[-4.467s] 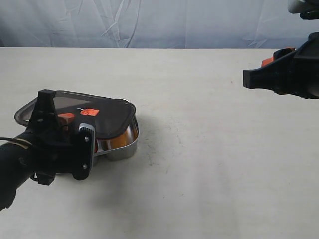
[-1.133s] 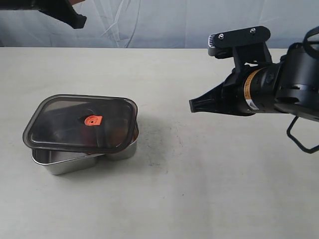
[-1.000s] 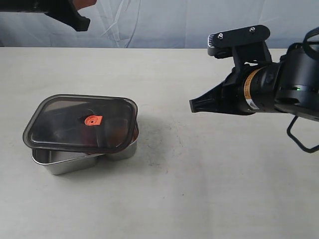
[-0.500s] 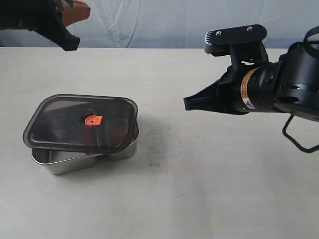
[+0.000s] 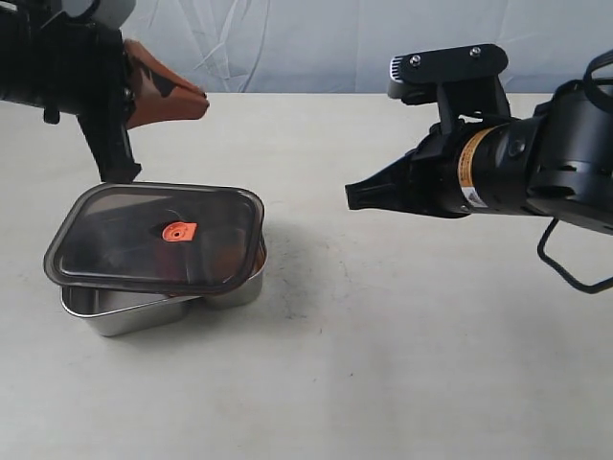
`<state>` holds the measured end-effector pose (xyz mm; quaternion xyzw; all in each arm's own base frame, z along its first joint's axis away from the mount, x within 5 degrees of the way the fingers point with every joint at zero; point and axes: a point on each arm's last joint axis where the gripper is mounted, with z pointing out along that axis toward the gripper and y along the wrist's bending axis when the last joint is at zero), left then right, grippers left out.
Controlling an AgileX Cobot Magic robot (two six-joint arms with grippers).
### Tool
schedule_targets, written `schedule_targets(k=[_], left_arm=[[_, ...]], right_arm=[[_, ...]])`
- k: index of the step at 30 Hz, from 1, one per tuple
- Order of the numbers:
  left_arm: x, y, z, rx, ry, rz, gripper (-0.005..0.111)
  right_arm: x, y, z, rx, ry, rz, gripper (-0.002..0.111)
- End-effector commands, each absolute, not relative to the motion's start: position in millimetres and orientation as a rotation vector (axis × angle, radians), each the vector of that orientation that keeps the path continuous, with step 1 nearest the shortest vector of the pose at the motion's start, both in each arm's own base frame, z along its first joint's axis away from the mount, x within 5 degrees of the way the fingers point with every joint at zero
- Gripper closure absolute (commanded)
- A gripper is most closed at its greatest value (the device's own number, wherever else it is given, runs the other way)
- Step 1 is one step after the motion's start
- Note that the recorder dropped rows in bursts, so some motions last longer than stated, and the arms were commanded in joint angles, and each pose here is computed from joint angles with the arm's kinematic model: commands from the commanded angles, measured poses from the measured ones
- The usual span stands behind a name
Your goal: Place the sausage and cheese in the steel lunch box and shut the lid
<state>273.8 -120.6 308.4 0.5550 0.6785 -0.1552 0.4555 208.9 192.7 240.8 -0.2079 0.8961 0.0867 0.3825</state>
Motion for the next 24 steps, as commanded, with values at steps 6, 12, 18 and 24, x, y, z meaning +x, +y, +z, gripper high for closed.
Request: schedule_targets(k=[6, 12, 18, 24], left_arm=[[289, -100, 329, 0.367, 2.017, -0.231, 0.107], [304, -97, 318, 0.338, 2.002, -0.145, 0.107], [337, -86, 282, 0.283, 2.127, -0.099, 0.107], [373, -79, 259, 0.232, 2.265, -0.058, 0.107]], right_arm=[[210, 196, 243, -0.540, 2.264, 0.253, 0.108], [210, 196, 243, -0.538, 2.265, 0.255, 0.108], [210, 196, 243, -0.538, 2.265, 0.255, 0.108], [210, 196, 243, -0.538, 2.265, 0.255, 0.108]])
